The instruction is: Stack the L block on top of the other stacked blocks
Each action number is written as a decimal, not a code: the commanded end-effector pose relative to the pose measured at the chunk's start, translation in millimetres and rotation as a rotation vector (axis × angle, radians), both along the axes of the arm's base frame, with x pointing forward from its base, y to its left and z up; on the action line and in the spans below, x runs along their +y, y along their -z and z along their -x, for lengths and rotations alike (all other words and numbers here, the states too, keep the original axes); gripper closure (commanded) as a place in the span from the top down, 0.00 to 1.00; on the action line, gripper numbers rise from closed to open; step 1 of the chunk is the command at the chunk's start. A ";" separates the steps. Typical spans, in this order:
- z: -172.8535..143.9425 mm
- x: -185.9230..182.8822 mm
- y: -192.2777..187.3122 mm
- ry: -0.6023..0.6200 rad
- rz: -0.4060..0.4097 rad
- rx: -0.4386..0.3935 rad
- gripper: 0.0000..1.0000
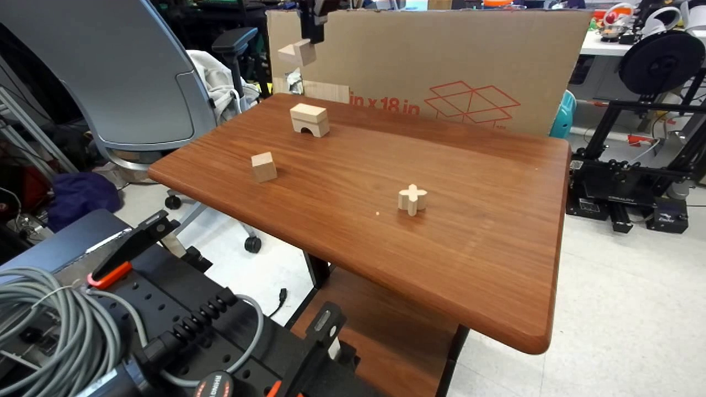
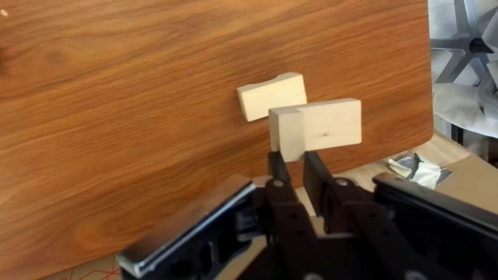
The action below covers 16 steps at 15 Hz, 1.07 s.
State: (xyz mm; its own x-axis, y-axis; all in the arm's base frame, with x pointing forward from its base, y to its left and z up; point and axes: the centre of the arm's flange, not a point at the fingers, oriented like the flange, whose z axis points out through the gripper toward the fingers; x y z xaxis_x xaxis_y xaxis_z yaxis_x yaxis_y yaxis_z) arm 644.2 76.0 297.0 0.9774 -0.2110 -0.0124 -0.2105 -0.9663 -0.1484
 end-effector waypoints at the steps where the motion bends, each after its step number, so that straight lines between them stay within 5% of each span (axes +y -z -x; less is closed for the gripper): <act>1: -8.5 19.1 10.1 -0.034 0.025 0.033 0.04; 16: -27.3 7.4 50.2 -0.138 0.135 0.097 0.04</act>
